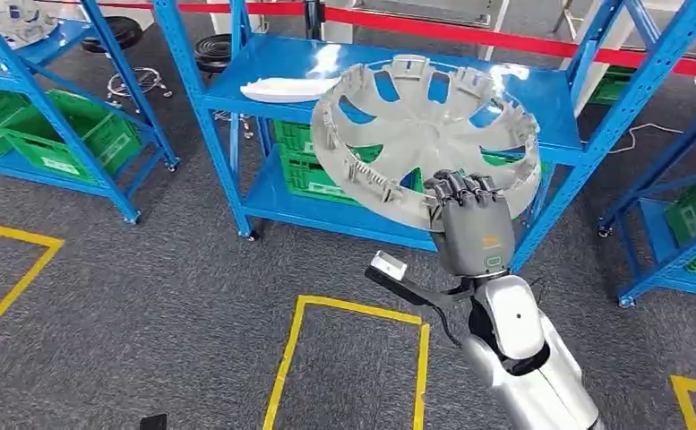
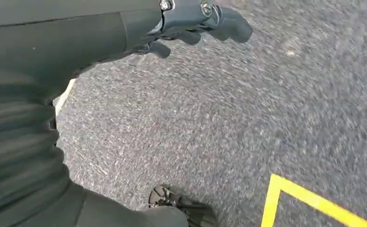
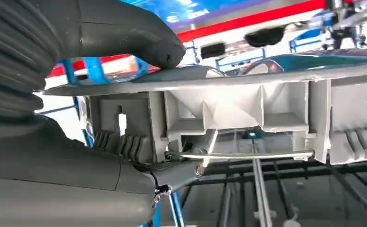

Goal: Take the parts from the cabinet and place them on the table.

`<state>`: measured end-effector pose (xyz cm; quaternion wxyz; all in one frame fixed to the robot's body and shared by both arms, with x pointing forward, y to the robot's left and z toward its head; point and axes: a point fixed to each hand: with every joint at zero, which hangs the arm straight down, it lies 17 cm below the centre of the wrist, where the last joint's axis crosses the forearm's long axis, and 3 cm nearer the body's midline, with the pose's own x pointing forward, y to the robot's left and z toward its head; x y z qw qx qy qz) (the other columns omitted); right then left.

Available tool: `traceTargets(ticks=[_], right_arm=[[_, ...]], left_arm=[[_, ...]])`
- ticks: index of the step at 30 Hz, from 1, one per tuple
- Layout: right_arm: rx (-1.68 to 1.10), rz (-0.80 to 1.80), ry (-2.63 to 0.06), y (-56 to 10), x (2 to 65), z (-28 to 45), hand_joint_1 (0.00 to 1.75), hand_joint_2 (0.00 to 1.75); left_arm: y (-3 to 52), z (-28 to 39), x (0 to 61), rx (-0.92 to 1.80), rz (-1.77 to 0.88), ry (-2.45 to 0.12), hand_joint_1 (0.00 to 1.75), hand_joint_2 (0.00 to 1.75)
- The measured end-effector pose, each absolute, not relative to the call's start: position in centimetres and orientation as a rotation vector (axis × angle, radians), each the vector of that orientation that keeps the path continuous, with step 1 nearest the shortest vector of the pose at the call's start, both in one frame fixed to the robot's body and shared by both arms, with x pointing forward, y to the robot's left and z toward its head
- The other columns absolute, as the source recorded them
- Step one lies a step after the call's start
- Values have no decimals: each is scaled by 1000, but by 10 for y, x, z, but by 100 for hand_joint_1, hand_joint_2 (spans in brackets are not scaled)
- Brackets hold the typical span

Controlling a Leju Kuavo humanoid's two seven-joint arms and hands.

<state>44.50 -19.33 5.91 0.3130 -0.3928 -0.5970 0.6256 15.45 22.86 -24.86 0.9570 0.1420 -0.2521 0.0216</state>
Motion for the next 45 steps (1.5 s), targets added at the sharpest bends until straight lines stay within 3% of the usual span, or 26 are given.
traceTargets(ticks=[45], right_arm=[[-983, 1578, -1695, -148, 419, 52, 175, 175]], left_arm=[[278, -247, 139, 453, 76, -518, 0, 175]])
